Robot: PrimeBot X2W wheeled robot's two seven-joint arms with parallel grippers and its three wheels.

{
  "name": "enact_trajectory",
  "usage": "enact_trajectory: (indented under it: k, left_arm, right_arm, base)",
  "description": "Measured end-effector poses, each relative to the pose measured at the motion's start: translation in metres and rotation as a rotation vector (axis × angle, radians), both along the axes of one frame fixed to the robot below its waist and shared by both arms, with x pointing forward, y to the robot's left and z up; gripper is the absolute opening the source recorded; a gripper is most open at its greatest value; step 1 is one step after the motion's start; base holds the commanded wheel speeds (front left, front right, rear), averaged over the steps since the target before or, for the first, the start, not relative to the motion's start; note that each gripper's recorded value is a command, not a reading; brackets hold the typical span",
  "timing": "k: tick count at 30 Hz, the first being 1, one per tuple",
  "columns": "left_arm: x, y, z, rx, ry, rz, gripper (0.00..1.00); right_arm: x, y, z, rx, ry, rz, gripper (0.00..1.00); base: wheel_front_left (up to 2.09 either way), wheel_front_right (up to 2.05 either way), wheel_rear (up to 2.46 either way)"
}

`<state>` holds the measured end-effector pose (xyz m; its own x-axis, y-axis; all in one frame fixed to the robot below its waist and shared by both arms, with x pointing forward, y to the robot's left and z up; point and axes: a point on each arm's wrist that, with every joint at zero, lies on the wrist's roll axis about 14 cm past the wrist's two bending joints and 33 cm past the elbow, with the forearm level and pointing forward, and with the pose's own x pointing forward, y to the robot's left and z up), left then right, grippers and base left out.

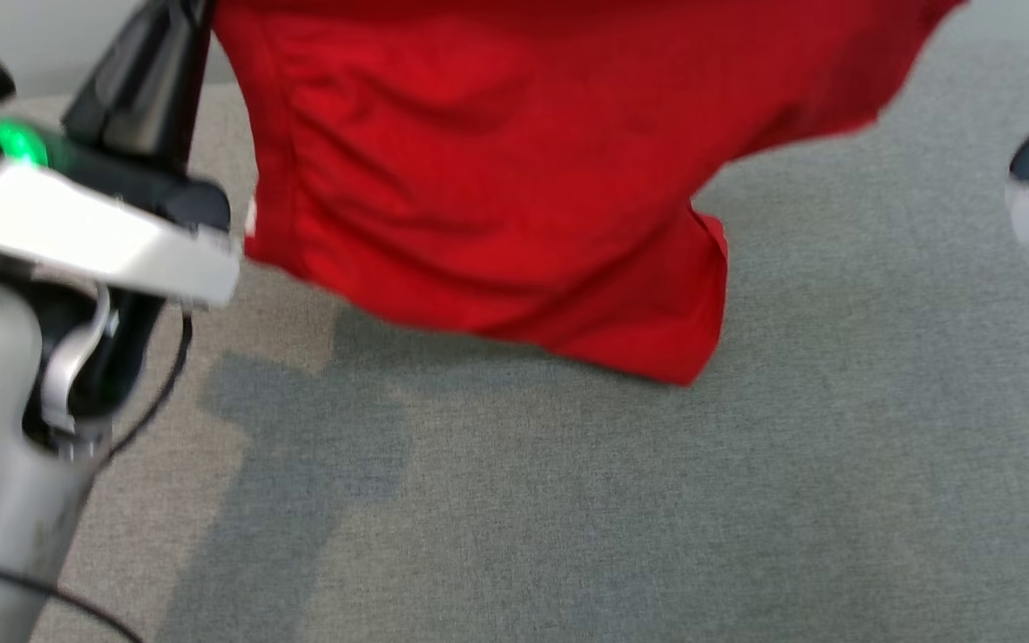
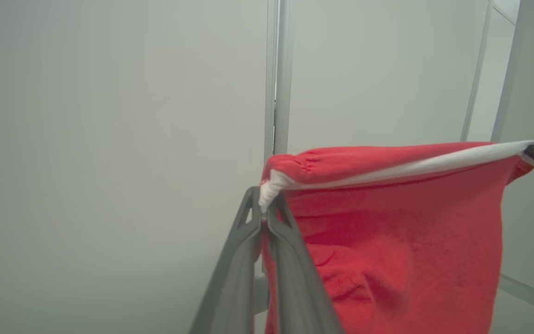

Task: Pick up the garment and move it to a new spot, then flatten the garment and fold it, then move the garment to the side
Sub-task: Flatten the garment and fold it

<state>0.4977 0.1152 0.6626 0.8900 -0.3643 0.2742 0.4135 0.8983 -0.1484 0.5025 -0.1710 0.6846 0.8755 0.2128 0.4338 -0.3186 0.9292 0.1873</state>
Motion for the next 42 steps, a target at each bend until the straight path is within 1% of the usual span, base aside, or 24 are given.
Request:
enact_trajectory:
  k: [3,5,7,8,11,14,16,23,26,27,28,29,30,32,35,37,39,40,41,42]
  left_arm:
    - [0.032,0.0,-0.005,0.005,0.011,0.017,0.0]
    - [0.054,-0.004,-0.009,0.026,0.014,0.019,0.0]
    - [0.077,-0.007,-0.013,0.03,0.023,0.025,0.0]
    - [0.1,-0.006,-0.015,0.046,0.023,0.041,0.0]
    - [0.129,-0.005,-0.015,0.062,0.01,0.063,0.0]
    - [0.148,-0.011,-0.016,0.067,0.0,0.061,0.0]
    - [0.157,-0.015,-0.02,0.064,0.01,0.061,0.0]
    - [0.17,-0.018,-0.065,0.057,0.128,0.061,0.0]
    - [0.162,-0.027,-0.093,0.053,0.168,0.039,0.0]
    - [0.157,-0.03,-0.108,0.058,0.195,0.031,0.0]
    - [0.151,-0.031,-0.124,0.04,0.228,0.028,0.0]
    - [0.124,-0.038,-0.172,0.019,0.326,0.002,0.0]
    - [0.113,-0.041,-0.183,0.001,0.351,-0.01,0.0]
    - [0.093,-0.044,-0.206,-0.001,0.397,-0.027,0.0]
    - [0.055,-0.046,-0.235,-0.043,0.475,-0.045,0.0]
    - [0.028,-0.049,-0.247,-0.069,0.518,-0.062,0.0]
    - [0.002,-0.05,-0.259,-0.061,0.556,-0.083,0.0]
    - [-0.01,-0.048,-0.264,-0.067,0.574,-0.086,0.0]
    - [-0.01,-0.048,-0.264,-0.067,0.574,-0.086,0.0]
    - [-0.02,-0.046,-0.266,-0.078,0.588,-0.087,0.0]
  right_arm:
    - [0.033,0.002,-0.008,-0.006,0.037,0.005,0.0]
    - [0.055,0.003,-0.011,-0.01,0.051,0.004,0.0]
    - [0.077,0.008,-0.01,-0.022,0.052,0.008,0.0]
    - [0.097,0.013,-0.009,-0.036,0.049,0.009,0.0]
    - [0.122,0.015,-0.003,-0.053,0.025,-0.009,0.0]
    - [0.138,0.015,0.002,-0.072,0.009,-0.033,0.0]
    - [0.146,0.015,-0.002,-0.096,0.034,-0.048,0.0]
    - [0.163,0.03,-0.036,-0.137,0.145,-0.035,0.0]
    - [0.163,0.04,-0.065,-0.141,0.202,-0.006,0.0]
    - [0.16,0.044,-0.081,-0.149,0.233,0.01,0.0]
    - [0.156,0.047,-0.1,-0.149,0.271,0.024,0.0]
    - [0.137,0.049,-0.151,-0.125,0.374,0.055,0.0]
    - [0.129,0.048,-0.166,-0.113,0.406,0.063,0.0]
    - [0.111,0.043,-0.194,-0.087,0.463,0.071,0.0]
    - [0.076,0.034,-0.235,-0.054,0.563,0.079,0.0]
    - [0.049,0.032,-0.257,-0.027,0.625,0.087,0.0]
    - [0.024,0.029,-0.27,-0.012,0.665,0.096,0.0]
    - [0.014,0.027,-0.272,0.007,0.675,0.094,0.0]
    - [0.014,0.027,-0.272,0.007,0.675,0.094,0.0]
    - [0.004,0.025,-0.274,0.014,0.683,0.094,0.0]
  base:
    - [0.0,0.0,0.0]
    - [0.0,0.0,0.0]
    - [0.0,0.0,0.0]
    - [0.0,0.0,0.0]
    - [0.0,0.0,0.0]
    - [0.0,0.0,0.0]
    - [0.0,0.0,0.0]
    - [0.0,0.0,0.0]
    - [0.0,0.0,0.0]
    - [0.0,0.0,0.0]
    - [0.0,0.0,0.0]
    - [0.0,0.0,0.0]
    - [0.0,0.0,0.0]
    - [0.0,0.0,0.0]
    - [0.0,0.0,0.0]
    - [0.0,0.0,0.0]
    - [0.0,0.0,0.0]
    - [0.0,0.0,0.0]
    - [0.0,0.0,0.0]
    - [0.0,0.0,0.0]
